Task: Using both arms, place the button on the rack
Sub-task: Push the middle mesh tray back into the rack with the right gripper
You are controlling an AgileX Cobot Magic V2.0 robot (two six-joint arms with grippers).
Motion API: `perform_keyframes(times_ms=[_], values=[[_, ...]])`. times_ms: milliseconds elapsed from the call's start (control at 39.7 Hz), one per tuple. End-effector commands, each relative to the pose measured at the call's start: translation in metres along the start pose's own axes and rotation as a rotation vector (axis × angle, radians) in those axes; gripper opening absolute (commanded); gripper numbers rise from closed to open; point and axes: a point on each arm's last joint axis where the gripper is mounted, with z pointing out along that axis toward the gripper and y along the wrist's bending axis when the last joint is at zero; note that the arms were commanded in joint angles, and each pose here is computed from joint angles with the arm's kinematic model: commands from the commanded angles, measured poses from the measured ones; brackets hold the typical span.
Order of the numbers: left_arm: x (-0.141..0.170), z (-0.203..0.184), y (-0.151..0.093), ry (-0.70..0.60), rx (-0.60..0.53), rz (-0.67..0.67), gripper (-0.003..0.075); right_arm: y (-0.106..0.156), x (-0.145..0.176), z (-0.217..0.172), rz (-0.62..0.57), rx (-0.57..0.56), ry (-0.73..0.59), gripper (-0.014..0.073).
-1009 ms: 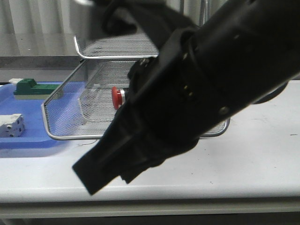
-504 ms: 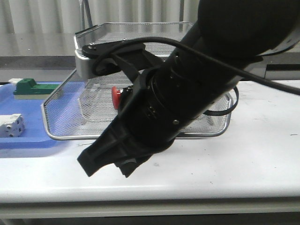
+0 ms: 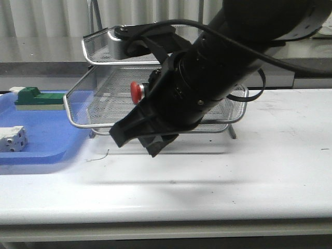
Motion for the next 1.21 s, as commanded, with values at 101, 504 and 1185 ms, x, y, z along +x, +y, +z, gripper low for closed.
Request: perform_keyframes(times_ms=[101, 504, 1185], values=[[-0.014, -0.002, 0.003, -0.084, -0.025, -0.027, -0.0019, -0.024, -0.039, -0.003, 0.012, 0.056, -0.161, -0.0111], [-0.014, -0.002, 0.003, -0.084, -0.025, -0.027, -0.0019, -0.039, -0.054, 0.001, 0.033, 0.084, -0.176, -0.0111], [-0.014, -0.002, 0.003, -0.084, -0.025, -0.027, -0.0019, -0.098, -0.038, -0.174, 0.232, 0.274, -0.222, -0.0111]])
